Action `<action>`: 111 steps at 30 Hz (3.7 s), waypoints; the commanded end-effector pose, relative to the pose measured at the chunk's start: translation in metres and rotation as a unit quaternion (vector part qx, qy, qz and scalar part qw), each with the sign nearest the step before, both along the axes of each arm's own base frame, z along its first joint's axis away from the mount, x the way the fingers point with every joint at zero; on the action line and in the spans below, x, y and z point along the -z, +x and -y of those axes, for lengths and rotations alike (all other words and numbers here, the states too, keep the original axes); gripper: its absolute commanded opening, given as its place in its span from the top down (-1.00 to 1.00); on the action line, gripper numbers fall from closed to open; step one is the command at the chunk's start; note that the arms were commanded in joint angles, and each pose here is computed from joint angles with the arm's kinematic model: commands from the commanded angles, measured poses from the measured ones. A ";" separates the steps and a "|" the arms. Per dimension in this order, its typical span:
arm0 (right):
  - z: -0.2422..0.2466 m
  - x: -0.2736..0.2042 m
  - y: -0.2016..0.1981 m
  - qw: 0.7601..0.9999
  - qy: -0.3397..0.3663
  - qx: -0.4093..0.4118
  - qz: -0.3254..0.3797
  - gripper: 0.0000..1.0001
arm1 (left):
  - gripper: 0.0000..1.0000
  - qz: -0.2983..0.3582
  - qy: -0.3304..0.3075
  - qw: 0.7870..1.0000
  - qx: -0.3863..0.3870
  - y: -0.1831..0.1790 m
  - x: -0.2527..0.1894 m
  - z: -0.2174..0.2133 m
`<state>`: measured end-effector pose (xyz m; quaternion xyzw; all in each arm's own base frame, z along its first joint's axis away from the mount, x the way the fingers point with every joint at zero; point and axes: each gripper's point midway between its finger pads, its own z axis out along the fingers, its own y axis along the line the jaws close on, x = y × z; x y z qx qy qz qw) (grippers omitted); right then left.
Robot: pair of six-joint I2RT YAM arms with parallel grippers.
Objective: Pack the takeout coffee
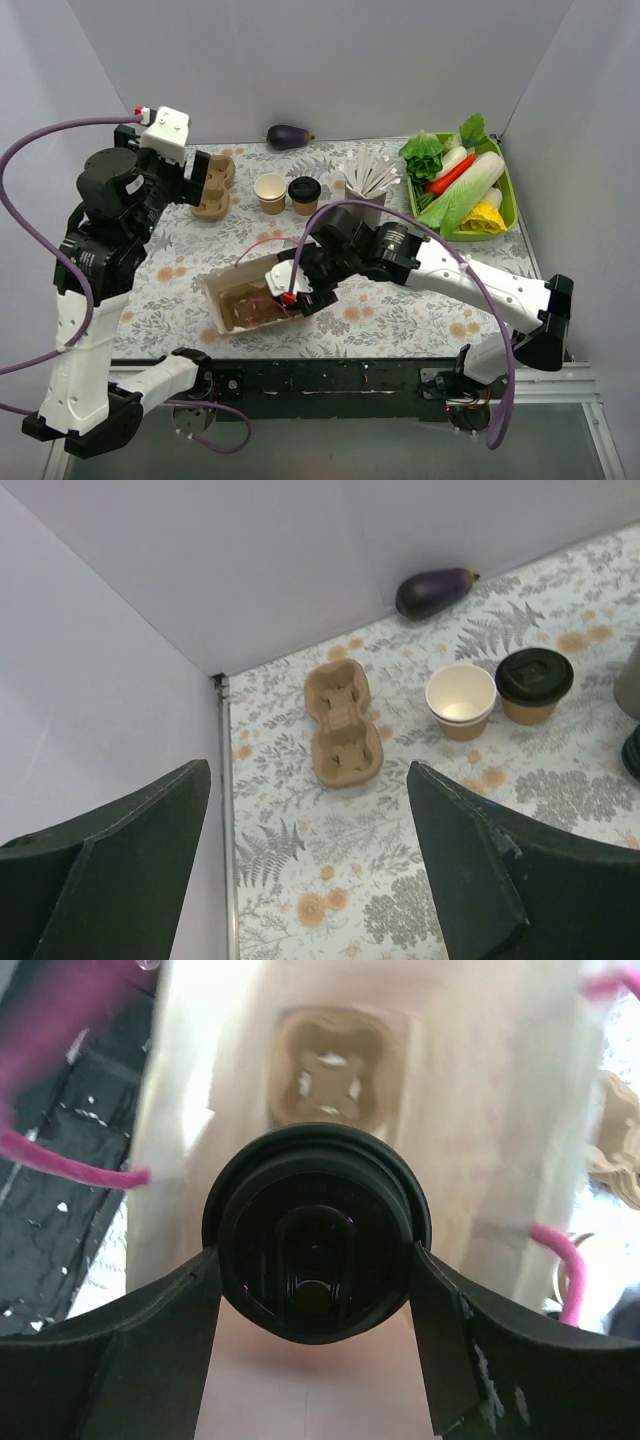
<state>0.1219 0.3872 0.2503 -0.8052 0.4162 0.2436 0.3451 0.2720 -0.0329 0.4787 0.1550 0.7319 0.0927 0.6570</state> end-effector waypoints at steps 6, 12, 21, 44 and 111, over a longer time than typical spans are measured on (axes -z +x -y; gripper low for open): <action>0.039 -0.009 0.008 0.990 0.040 -0.035 0.130 0.97 | -0.63 -0.025 -0.016 0.998 0.047 0.013 0.045 0.023; 0.023 -0.009 0.009 0.984 0.054 -0.056 0.158 0.97 | -0.66 -0.065 -0.034 0.996 0.058 0.026 0.078 0.036; 0.015 -0.021 -0.005 0.974 0.073 -0.131 0.172 0.97 | -0.61 -0.229 -0.067 0.962 0.135 0.013 0.162 0.075; 0.031 -0.026 -0.031 0.996 0.054 -0.073 -0.022 0.97 | -0.66 -0.311 -0.091 0.924 0.203 0.020 0.217 0.106; 0.100 0.050 0.004 0.994 0.040 0.005 0.105 0.97 | -0.74 -0.342 -0.133 0.858 0.358 -0.044 0.209 0.119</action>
